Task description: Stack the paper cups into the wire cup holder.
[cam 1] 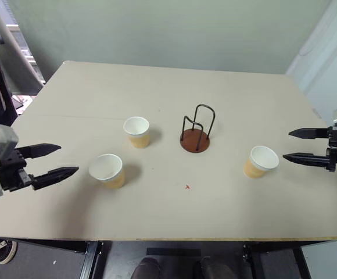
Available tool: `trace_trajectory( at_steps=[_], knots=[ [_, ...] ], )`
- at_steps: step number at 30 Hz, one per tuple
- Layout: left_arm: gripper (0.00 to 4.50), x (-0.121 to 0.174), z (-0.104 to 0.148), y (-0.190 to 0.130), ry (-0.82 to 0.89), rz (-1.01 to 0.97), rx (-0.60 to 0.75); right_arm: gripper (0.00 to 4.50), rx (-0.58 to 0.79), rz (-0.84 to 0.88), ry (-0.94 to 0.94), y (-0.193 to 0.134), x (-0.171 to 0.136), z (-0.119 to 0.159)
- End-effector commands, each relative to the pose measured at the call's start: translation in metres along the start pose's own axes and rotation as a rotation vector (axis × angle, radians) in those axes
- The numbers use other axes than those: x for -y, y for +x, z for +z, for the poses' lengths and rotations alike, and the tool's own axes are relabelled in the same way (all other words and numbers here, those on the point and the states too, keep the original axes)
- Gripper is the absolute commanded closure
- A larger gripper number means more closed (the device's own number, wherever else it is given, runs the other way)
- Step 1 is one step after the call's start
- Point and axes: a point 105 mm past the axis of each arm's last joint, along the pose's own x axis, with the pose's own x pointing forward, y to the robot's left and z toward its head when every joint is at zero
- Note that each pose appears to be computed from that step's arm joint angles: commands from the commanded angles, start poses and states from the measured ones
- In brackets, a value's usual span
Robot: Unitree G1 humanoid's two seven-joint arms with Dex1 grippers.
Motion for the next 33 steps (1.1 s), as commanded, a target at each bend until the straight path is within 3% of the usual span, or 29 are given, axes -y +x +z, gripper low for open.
trace_trajectory(
  at_steps=[1,9,22,29,33],
  knots=[
    [0.00,-0.001,0.009,-0.003,0.039,0.011,0.024,0.01,0.011,-0.042,-0.035,-0.010,0.006,0.009],
    [0.00,-0.001,0.009,-0.004,0.040,0.012,0.022,0.01,0.025,-0.038,-0.037,-0.008,0.006,0.011],
    [0.00,0.004,0.014,0.000,0.055,0.007,0.040,0.01,0.116,-0.001,-0.083,-0.001,0.007,0.040],
    [0.00,0.003,0.021,0.009,0.072,-0.001,0.070,0.01,0.184,0.044,-0.195,0.066,-0.007,0.087],
    [0.00,0.005,0.023,0.016,0.075,-0.009,0.086,0.01,0.168,0.036,-0.206,0.104,-0.014,0.094]
  ],
)
